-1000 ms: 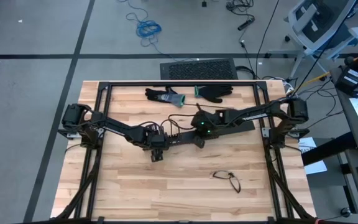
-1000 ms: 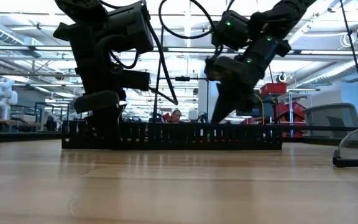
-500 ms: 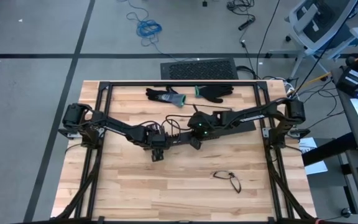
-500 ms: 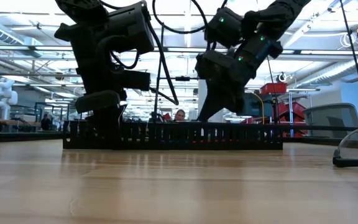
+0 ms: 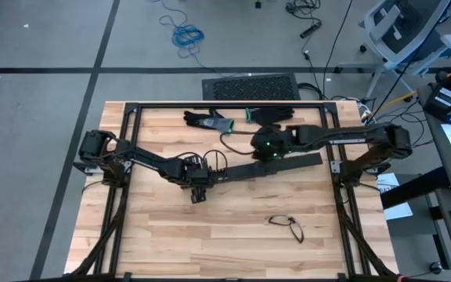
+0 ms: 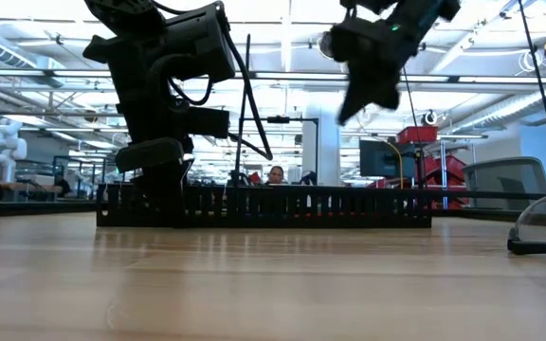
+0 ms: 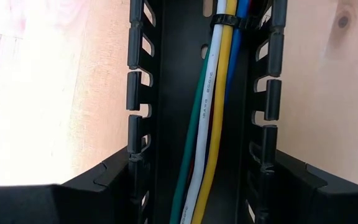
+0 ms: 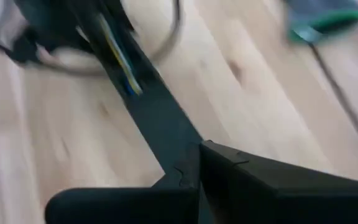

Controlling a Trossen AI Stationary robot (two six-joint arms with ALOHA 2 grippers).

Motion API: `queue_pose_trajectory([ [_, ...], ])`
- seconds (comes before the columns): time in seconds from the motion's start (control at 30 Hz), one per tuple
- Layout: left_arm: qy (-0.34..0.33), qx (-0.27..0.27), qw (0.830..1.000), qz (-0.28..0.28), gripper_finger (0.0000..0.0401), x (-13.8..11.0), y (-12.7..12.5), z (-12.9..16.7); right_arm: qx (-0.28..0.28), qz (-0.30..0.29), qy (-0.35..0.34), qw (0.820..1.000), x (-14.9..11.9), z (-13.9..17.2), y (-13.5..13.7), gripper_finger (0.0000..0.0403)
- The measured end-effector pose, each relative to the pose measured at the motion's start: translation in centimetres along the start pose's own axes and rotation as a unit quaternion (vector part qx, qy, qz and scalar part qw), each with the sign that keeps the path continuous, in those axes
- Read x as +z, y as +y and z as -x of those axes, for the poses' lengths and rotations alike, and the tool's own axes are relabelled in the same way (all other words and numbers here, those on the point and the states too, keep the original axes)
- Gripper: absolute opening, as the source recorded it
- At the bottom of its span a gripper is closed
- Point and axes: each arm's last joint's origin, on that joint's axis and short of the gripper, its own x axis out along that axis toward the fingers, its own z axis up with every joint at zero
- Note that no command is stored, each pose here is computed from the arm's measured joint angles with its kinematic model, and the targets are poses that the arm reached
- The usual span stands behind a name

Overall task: Ziptie cables
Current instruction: Close the black cable duct

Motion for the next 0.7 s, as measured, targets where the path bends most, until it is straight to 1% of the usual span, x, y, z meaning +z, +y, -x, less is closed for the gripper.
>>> queue_pose_trajectory([
  [0.07,0.0,0.0,1.0,0.0,0.0258,0.0,0.0,0.0,-0.027,0.016,0.039,0.999,0.0,1.3,-0.2,0.0],
  [0.13,0.0,0.0,1.0,0.0,0.0258,0.0,0.0,0.0,-0.042,0.023,0.085,0.995,-0.4,2.1,-0.3,0.0],
  [0.2,0.0,0.0,1.0,0.0,0.0258,0.0,0.0,0.0,-0.055,0.028,0.124,0.99,-1.1,2.2,-0.6,0.0],
  [0.27,0.0,0.0,1.0,0.0,0.0258,0.0,0.0,0.0,-0.062,0.033,0.148,0.987,-1.4,1.7,-0.7,0.0],
  [0.33,-0.001,0.0,1.0,0.0,0.0258,0.0,0.0,0.0,-0.064,0.038,0.156,0.985,-1.4,1.0,-0.7,0.0],
  [0.5,-0.001,0.0,1.0,0.001,0.0258,0.0,0.0,0.0,-0.054,0.047,0.136,0.988,-0.7,-1.8,-0.2,0.0],
  [0.57,-0.001,0.0,1.0,0.001,0.0258,0.0,0.0,0.0,-0.054,0.051,0.146,0.986,-0.8,-3.2,-0.2,0.0],
  [0.7,-0.001,0.0,1.0,0.001,0.0258,0.0,0.0,0.0,-0.025,0.051,0.181,0.982,-1.5,-5.7,0.3,0.0],
])
